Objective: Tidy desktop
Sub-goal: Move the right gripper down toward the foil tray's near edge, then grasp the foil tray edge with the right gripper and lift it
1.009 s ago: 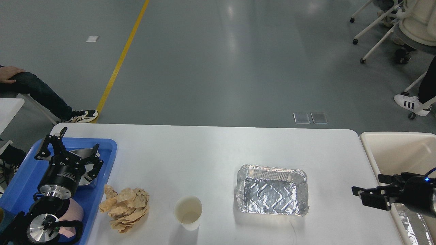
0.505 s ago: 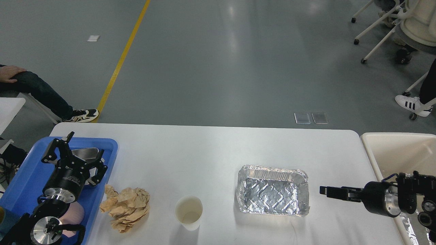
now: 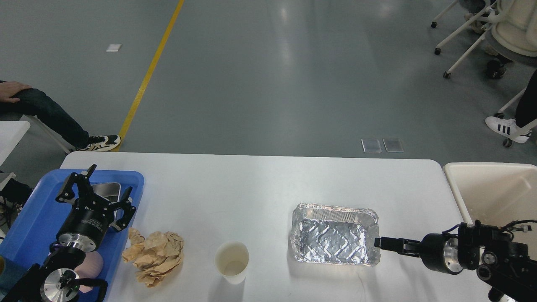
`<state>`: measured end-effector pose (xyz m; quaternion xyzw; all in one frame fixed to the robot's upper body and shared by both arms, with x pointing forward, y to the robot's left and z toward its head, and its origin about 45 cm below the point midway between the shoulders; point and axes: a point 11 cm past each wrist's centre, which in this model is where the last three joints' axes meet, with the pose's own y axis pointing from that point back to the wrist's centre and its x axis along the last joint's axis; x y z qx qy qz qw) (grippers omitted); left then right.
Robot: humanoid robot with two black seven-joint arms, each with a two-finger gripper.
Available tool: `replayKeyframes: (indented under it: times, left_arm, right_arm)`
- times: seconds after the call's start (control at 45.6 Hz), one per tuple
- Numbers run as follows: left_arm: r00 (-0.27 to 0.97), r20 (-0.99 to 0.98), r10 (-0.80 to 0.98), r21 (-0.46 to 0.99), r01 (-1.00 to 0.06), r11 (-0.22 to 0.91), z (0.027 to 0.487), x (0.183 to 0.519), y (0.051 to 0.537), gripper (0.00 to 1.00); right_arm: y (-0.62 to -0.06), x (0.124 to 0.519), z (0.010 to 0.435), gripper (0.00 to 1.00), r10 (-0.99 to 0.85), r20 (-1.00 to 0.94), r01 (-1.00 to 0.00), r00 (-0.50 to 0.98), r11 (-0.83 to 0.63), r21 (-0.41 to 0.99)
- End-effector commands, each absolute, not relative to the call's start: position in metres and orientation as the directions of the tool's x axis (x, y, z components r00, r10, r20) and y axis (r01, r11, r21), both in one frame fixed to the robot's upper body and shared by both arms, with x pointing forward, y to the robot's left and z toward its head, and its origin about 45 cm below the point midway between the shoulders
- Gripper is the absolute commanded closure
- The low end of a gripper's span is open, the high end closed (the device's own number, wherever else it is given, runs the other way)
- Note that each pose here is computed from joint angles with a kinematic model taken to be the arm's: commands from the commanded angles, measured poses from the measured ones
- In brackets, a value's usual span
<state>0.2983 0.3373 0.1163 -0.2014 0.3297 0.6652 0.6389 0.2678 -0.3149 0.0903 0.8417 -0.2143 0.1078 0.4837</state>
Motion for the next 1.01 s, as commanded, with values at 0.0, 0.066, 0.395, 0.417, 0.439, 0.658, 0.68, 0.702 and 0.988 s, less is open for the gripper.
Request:
replayKeyframes:
  times: [0.0, 0.066, 0.395, 0.417, 0.439, 0.658, 0.68, 0.702, 0.988]
  left_arm:
    - [-0.104, -0.689, 0.718, 0.184, -0.982, 0.034, 0.116, 0.298, 0.337, 0.03]
    - [-0.105, -0.688, 0.718, 0.185, -0.982, 0.034, 0.115, 0.298, 0.337, 0.03]
    - [-0.113, -0.686, 0.718, 0.194, -0.981, 0.031, 0.112, 0.296, 0.339, 0.03]
    - [-0.112, -0.685, 0.720, 0.193, -0.981, 0.032, 0.113, 0.297, 0.339, 0.03]
    - [-0.110, -0.685, 0.720, 0.196, -0.980, 0.037, 0.112, 0.296, 0.337, 0.03]
    - [-0.092, -0.685, 0.723, 0.203, -0.977, 0.068, 0.109, 0.297, 0.326, 0.03]
    - [-0.092, -0.685, 0.723, 0.203, -0.977, 0.068, 0.109, 0.297, 0.326, 0.03]
    - [-0.092, -0.685, 0.723, 0.203, -0.977, 0.068, 0.109, 0.297, 0.326, 0.03]
    - [-0.092, -0.685, 0.723, 0.203, -0.977, 0.068, 0.109, 0.297, 0.326, 0.03]
  right_arm:
    - [-0.306, 0.270, 0.087, 0.00, -0.256, 0.385, -0.462, 0.887, -0.435, 0.773]
    - [-0.302, 0.274, 0.088, 0.00, -0.254, 0.390, -0.465, 0.885, -0.437, 0.770]
    - [-0.290, 0.267, 0.080, 0.01, -0.225, 0.370, -0.433, 0.901, -0.449, 0.781]
    - [-0.290, 0.267, 0.080, 0.02, -0.225, 0.370, -0.433, 0.901, -0.449, 0.781]
    - [-0.290, 0.267, 0.080, 0.03, -0.225, 0.370, -0.433, 0.901, -0.449, 0.781]
    - [-0.288, 0.265, 0.076, 0.21, -0.213, 0.363, -0.421, 0.907, -0.448, 0.789]
    - [-0.289, 0.265, 0.075, 0.24, -0.212, 0.363, -0.420, 0.908, -0.446, 0.791]
    - [-0.287, 0.264, 0.073, 0.27, -0.210, 0.359, -0.415, 0.910, -0.447, 0.792]
    - [-0.281, 0.263, 0.068, 0.67, -0.206, 0.350, -0.406, 0.914, -0.453, 0.794]
